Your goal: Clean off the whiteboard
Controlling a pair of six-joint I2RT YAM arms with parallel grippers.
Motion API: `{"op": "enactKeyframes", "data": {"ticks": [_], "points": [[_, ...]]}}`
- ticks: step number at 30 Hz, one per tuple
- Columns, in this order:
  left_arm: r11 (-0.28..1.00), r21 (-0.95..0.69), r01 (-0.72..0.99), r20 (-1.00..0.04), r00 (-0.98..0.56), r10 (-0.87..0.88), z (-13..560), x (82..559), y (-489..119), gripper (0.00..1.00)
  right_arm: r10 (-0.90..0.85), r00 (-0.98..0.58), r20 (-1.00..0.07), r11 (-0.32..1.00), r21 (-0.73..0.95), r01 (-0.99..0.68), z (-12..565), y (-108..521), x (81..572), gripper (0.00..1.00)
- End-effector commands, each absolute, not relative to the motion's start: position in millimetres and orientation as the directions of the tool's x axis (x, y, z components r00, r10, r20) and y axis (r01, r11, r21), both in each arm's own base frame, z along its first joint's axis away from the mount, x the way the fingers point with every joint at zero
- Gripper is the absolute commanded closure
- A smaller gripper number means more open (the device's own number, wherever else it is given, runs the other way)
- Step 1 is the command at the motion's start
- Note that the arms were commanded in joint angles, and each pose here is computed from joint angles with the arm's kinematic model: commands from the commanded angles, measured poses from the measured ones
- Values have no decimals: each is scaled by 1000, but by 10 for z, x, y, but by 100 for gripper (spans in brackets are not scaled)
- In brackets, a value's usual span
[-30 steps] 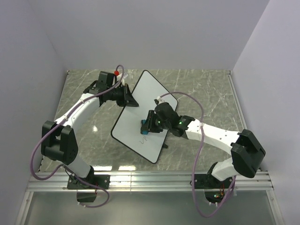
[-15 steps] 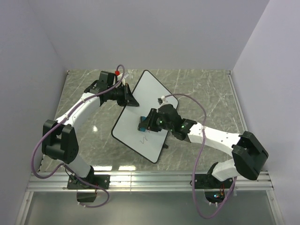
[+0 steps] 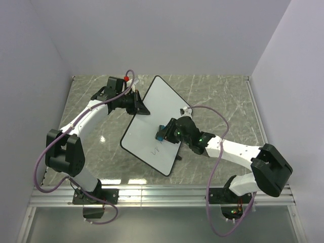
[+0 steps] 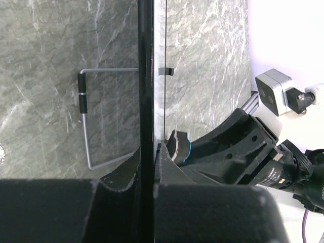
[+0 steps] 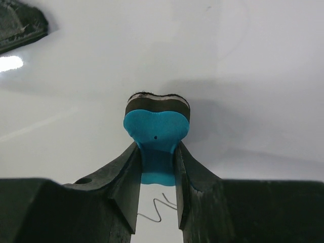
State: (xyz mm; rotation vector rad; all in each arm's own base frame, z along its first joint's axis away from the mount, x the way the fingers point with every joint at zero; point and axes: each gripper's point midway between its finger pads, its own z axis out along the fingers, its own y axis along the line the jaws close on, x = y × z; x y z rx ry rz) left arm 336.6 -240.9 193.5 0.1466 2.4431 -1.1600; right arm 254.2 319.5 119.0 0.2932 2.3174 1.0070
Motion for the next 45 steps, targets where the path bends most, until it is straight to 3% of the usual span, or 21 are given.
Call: {"op": "enactKeyframes", "data": {"ticks": [1, 10, 26, 35, 45], "points": [[719, -579, 384, -549, -836, 5, 1714, 3504, -2567, 100, 312, -849, -426, 907, 399, 133, 111, 2524, 2202, 100], [717, -578, 390, -557, -830, 2, 1745, 3556, -2590, 100, 256, -866, -429, 929, 358, 97, 150, 2516, 1998, 100], [723, -576, 383, -557, -830, -4, 1692, 3630, -2544, 100, 168, -934, -314, 917, 397, 31, 160, 2511, 1578, 100], [714, -587, 382, -549, -836, -5, 1632, 3651, -2571, 100, 116, -864, -489, 805, 556, -206, 1073, 3141, 1658, 100], [706, -596, 381, -539, -842, 0, 1585, 3619, -2580, 100, 86, -793, -603, 788, 529, -316, 1575, 3658, 2018, 100]]}}
